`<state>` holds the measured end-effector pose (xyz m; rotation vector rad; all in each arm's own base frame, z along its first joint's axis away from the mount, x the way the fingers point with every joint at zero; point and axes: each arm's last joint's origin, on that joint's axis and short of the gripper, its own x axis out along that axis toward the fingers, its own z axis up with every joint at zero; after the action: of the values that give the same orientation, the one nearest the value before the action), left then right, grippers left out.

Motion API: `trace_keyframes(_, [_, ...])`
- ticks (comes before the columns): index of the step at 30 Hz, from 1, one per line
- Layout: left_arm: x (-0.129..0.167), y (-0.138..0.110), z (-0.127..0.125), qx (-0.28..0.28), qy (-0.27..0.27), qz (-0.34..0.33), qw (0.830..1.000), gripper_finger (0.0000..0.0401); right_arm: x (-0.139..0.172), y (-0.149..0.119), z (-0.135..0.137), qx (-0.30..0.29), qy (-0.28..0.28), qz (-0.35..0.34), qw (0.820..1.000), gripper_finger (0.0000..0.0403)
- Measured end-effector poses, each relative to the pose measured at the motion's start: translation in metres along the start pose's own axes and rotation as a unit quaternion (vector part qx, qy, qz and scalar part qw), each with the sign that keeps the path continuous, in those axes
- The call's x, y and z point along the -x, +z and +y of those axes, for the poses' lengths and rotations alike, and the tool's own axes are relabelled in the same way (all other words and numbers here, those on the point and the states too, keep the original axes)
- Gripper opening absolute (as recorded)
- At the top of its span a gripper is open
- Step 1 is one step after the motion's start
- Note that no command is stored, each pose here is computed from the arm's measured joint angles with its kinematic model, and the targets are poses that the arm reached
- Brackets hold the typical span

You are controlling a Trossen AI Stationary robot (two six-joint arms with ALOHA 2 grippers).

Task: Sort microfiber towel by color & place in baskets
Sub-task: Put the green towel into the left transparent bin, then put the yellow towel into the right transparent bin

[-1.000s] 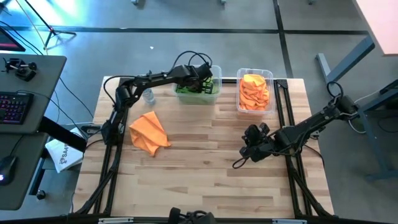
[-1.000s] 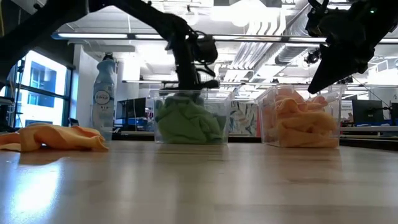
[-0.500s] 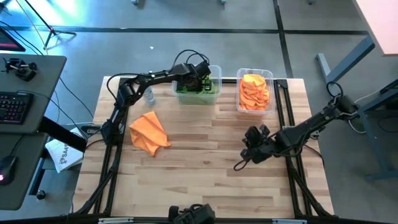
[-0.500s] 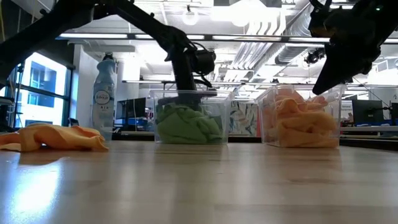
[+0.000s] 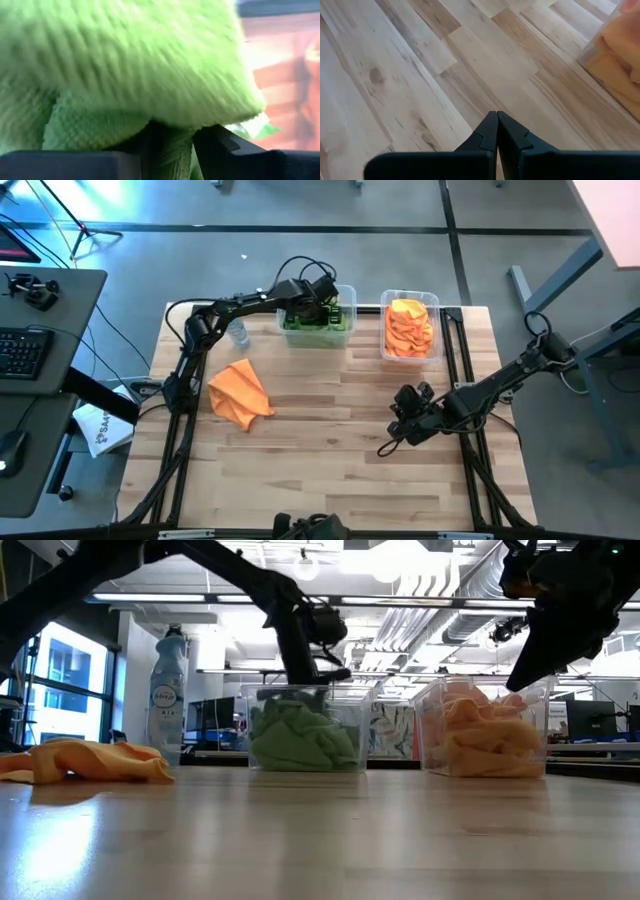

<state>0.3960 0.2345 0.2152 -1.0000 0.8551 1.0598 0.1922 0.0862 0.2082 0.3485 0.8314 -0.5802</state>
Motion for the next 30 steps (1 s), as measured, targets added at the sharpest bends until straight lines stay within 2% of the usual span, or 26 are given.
trace_keyframes(10, [0.066,-0.001,-0.006,-0.042,-0.055,-0.048,0.996,0.0111,-0.003,0.004,-0.002,-0.014,-0.004,-0.002,1.000,0.0000])
trace_keyframes(19, [0.152,-0.018,-0.005,-0.148,-0.089,-0.121,0.978,0.0111,-0.007,0.010,-0.004,-0.023,-0.008,-0.008,1.000,0.0000])
trace_keyframes(23, [0.175,-0.041,0.002,-0.227,-0.063,-0.093,0.967,0.0111,-0.008,0.014,-0.003,-0.026,0.000,-0.017,1.000,0.0000])
trace_keyframes(30, [0.188,-0.104,0.000,-0.349,0.040,-0.060,0.935,0.0111,-0.012,0.024,-0.001,-0.040,0.016,-0.039,0.998,0.0000])
